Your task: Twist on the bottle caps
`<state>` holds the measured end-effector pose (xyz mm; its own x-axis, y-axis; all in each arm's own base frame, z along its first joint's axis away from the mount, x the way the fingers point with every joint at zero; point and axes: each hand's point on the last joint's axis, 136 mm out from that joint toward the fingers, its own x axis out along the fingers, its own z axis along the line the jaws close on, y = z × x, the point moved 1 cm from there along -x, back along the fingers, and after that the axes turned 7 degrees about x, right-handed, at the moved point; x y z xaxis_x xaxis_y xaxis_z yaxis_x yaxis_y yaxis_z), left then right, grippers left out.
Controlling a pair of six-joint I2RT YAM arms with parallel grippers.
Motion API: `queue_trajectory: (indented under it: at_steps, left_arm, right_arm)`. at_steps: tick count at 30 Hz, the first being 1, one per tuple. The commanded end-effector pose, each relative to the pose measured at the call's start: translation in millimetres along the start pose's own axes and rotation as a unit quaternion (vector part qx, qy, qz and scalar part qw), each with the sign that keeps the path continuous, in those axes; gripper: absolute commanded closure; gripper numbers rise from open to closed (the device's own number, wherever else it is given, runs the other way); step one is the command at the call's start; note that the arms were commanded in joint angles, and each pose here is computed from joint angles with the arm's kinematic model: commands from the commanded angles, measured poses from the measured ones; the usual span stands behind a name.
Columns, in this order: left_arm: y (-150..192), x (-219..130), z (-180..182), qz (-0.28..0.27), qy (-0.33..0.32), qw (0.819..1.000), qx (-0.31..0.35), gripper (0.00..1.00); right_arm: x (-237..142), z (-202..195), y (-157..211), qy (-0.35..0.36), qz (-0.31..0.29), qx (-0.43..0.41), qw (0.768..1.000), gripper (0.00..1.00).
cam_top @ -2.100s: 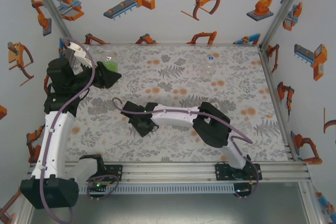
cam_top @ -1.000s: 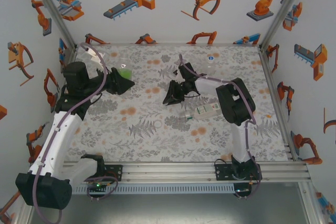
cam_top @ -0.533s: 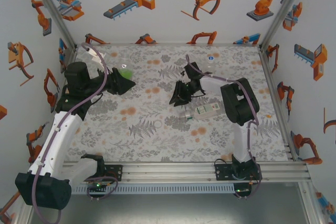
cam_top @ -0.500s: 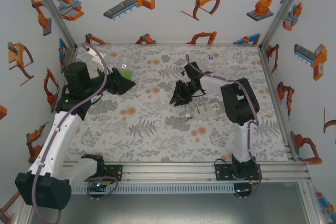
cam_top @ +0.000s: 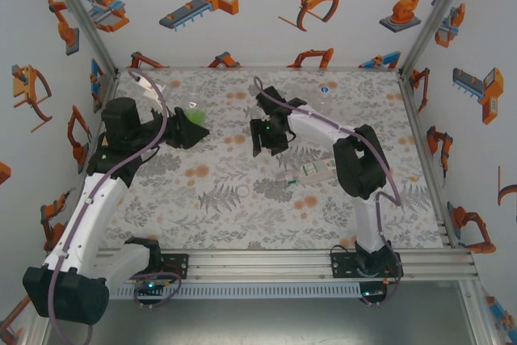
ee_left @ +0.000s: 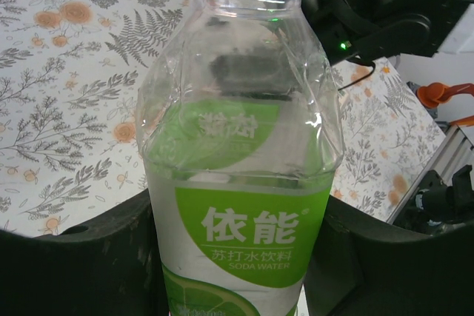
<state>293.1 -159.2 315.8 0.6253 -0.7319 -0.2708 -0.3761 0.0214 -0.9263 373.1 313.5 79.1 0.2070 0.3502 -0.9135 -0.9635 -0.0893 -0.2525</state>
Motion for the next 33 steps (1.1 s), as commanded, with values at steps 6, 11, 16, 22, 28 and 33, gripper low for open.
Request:
queue_trajectory:
  at_steps: [6,11,16,22,28,33]
  left_arm:
    - [-1,-7,-7,-0.002,0.002,1.0,0.016,0.87]
    - [-1,-8,-10,-0.003,0.005,1.0,0.017,0.87]
    - [1,-8,-11,-0.001,0.006,1.0,0.016,0.87]
    - [3,-6,-11,0.002,0.008,1.0,0.014,0.87]
    - [5,-5,-11,0.004,0.009,1.0,0.013,0.87]
    - [6,-4,-11,0.006,0.01,1.0,0.012,0.87]
  right_arm:
    - [22,3,11,0.077,0.002,-0.066,0.995,0.43]
    - [35,-1,17,0.096,0.006,-0.078,0.992,0.45]
    - [43,-2,23,0.095,0.005,-0.084,0.992,0.49]
    - [48,-6,24,0.1,-0.003,-0.09,0.991,0.53]
    - [51,-7,27,0.096,-0.001,-0.091,0.991,0.56]
    - [53,-8,28,0.097,0.001,-0.092,0.991,0.58]
